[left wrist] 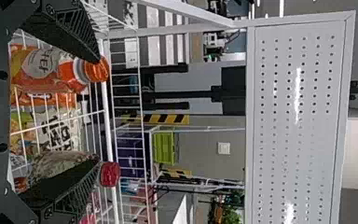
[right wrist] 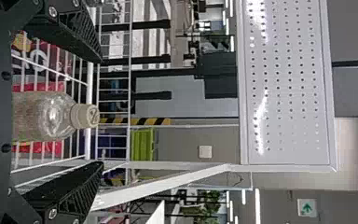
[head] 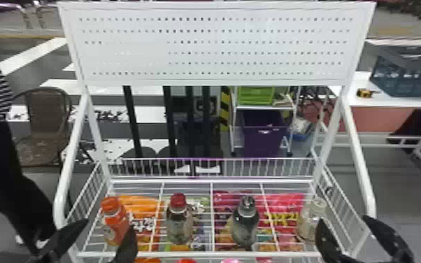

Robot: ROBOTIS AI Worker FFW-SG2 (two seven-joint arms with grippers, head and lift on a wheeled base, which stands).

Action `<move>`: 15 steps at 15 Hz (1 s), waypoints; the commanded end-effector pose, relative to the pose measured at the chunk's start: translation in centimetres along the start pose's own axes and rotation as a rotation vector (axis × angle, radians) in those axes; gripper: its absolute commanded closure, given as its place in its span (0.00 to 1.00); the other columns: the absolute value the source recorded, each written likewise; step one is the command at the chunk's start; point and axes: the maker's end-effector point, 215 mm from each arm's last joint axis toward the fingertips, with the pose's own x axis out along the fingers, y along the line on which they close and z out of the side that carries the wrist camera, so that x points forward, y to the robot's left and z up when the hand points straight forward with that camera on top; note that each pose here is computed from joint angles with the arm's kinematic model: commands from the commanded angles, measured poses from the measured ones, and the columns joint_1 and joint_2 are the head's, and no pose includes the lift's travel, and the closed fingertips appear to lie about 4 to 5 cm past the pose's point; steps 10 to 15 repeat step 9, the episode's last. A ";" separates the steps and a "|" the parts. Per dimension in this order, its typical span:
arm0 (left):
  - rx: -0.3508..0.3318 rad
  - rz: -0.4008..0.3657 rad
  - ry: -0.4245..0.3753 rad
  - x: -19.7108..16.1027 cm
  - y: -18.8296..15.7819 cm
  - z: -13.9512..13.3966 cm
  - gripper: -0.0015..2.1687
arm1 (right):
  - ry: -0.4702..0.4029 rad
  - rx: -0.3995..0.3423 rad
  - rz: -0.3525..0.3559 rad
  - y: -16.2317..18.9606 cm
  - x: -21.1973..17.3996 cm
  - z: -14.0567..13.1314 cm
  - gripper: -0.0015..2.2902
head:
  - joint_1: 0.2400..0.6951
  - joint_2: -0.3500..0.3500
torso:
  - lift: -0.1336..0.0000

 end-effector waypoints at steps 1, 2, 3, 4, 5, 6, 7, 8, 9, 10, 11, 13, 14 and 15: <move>-0.002 -0.004 -0.009 -0.1 0.0 -0.1 0.06 | 0.050 -0.005 -0.001 0.2 -2.4 0.4 0.06 | 0.57 0.50 | 1.00; -0.001 -0.001 -0.034 -0.1 0.1 0.4 0.06 | 0.058 -0.005 0.002 0.5 -3.4 0.6 0.06 | 0.57 0.50 | 1.00; -0.005 0.001 -0.039 0.0 0.2 0.4 0.06 | 0.053 -0.008 0.009 0.8 -4.3 0.9 0.06 | 0.57 0.50 | 1.00; -0.008 0.003 -0.044 0.0 0.2 0.5 0.06 | 0.027 -0.011 0.015 0.9 -5.0 1.6 0.06 | 0.57 0.50 | 1.00; -0.009 0.002 -0.049 0.0 0.1 0.5 0.06 | 0.018 -0.005 0.013 0.9 -5.6 2.0 0.06 | 0.57 0.50 | 1.00; -0.009 0.005 -0.052 0.1 0.2 0.6 0.06 | 0.018 0.004 0.013 1.0 -6.1 2.3 0.06 | 0.57 0.50 | 1.00; -0.007 0.011 -0.055 0.0 0.4 0.6 0.06 | 0.019 0.006 0.016 1.2 -6.6 2.5 0.06 | 0.57 0.50 | 1.00; -0.008 0.017 -0.073 0.0 0.5 1.0 0.06 | 0.020 0.006 0.018 1.4 -6.9 2.7 0.06 | 0.57 0.50 | 1.00; -0.009 0.017 -0.076 0.0 0.5 1.0 0.06 | 0.023 0.006 0.019 1.4 -7.2 2.8 0.06 | 0.57 0.50 | 1.00; -0.009 0.017 -0.076 0.0 0.5 1.0 0.06 | 0.023 0.006 0.019 1.4 -7.2 2.8 0.06 | 0.57 0.50 | 1.00; -0.009 0.017 -0.076 0.0 0.5 1.0 0.06 | 0.023 0.006 0.019 1.4 -7.2 2.8 0.06 | 0.57 0.50 | 1.00; -0.009 0.017 -0.076 0.0 0.5 1.0 0.06 | 0.023 0.006 0.019 1.4 -7.2 2.8 0.06 | 0.57 0.50 | 1.00; -0.009 0.017 -0.076 0.0 0.5 1.0 0.06 | 0.023 0.006 0.019 1.4 -7.2 2.8 0.06 | 0.57 0.50 | 1.00; -0.009 0.017 -0.076 0.0 0.5 1.0 0.06 | 0.023 0.006 0.019 1.4 -7.2 2.8 0.06 | 0.57 0.50 | 1.00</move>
